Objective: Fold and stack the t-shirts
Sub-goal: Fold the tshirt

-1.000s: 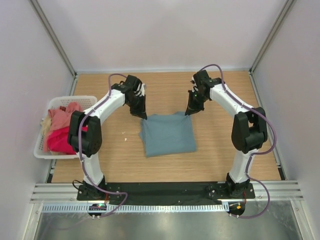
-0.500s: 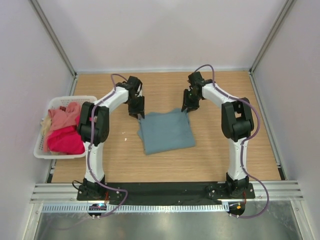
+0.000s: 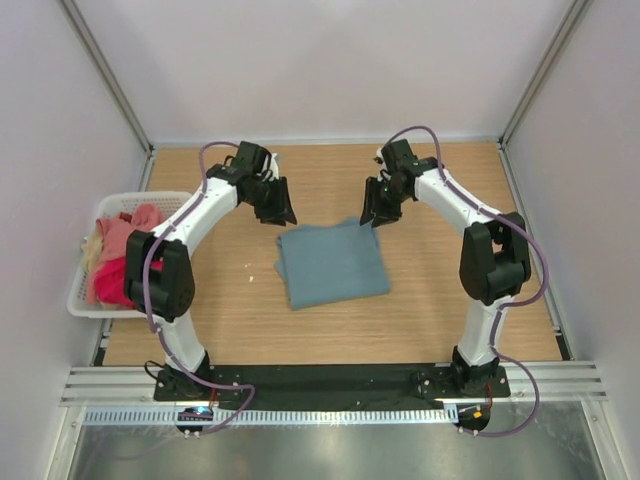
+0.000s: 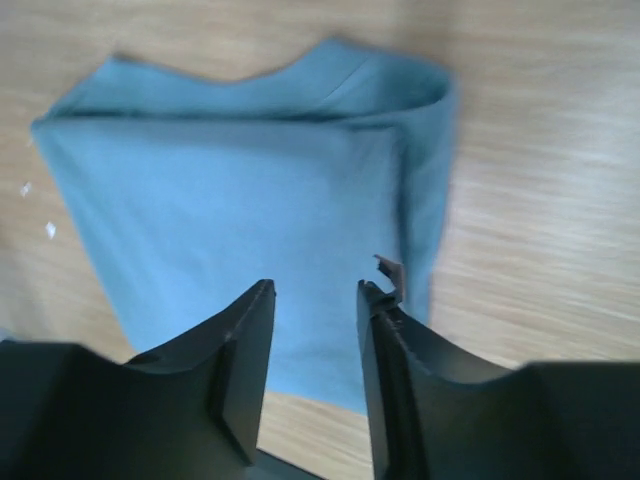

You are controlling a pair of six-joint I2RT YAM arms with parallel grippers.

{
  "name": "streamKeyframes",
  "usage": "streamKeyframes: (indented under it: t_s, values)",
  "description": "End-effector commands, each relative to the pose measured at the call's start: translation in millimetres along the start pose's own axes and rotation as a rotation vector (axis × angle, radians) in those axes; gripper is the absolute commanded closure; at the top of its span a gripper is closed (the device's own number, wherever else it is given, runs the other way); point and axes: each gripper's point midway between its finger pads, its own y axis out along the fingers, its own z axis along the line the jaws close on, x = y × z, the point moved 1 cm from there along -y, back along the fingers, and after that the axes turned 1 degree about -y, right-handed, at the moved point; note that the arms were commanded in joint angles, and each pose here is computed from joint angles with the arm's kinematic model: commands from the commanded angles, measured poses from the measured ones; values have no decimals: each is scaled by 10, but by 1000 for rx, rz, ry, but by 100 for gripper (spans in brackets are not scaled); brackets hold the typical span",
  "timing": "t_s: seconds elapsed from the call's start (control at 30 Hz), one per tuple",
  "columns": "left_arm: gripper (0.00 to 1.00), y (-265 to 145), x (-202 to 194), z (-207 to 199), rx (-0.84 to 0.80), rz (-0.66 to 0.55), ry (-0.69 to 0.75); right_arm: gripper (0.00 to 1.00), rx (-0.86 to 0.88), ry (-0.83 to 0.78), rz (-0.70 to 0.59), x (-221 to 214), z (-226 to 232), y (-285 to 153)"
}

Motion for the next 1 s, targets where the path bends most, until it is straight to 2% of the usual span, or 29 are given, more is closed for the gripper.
streamKeyframes:
  t_s: [0.0, 0.03, 0.13, 0.17, 0.23, 0.4, 0.47, 0.5, 0.53, 0.57, 0.6, 0.63, 0.7, 0.73, 0.8, 0.83, 0.93, 0.97]
  values:
    - [64, 140, -227, -309, -186, 71, -65, 57, 173, 8, 10, -163, 345, 6]
    - [67, 193, -196, -366, -232, 57, -67, 60, 215, 16, 20, -182, 398, 27]
    - [70, 414, -312, -315, -260, 92, -120, 81, 231, 38, 17, -156, 378, 234]
    - [70, 536, -323, -267, -252, 96, -121, 90, 233, 37, 19, -144, 370, 305]
    - [70, 701, -271, -120, -211, 87, -124, 96, 220, 59, 27, -104, 257, 500]
    - [70, 956, -78, 133, -142, 75, -141, 97, 186, 76, -6, 77, 2, 773]
    - [71, 999, 15, 268, -102, 75, -131, 97, 146, 68, 24, 77, -144, 924]
    - [71, 1016, 0, 340, -73, 93, -142, 97, 120, 48, -8, 251, -165, 894]
    - [71, 991, 109, 353, -66, 77, -140, 96, 74, 53, 25, 225, -254, 874]
    - [70, 962, 154, 359, -59, 68, -133, 93, 40, 25, 27, 266, -309, 882]
    - [65, 918, 191, 347, -55, 58, -115, 89, 28, 7, -11, 434, -274, 784]
    - [61, 765, 270, 282, -58, 33, -98, 79, 5, 1, -11, 456, -287, 712]
    - [54, 599, 284, 230, -53, 21, -81, 66, -18, -18, -66, 604, -254, 498]
    - [52, 394, 344, 140, -63, -15, -63, 55, -25, -21, -69, 607, -248, 422]
    - [48, 177, 344, 73, -69, -35, -52, 43, -23, -42, -88, 618, -204, 255]
    - [47, 70, 319, 29, -76, -39, -50, 30, -13, -50, -91, 608, -195, 225]
    - [46, -255, 159, -105, -125, -60, -39, 13, 38, -103, -56, 469, -171, 278]
    - [46, -395, 45, -135, -139, -68, -34, 11, 72, -121, -35, 402, -145, 312]
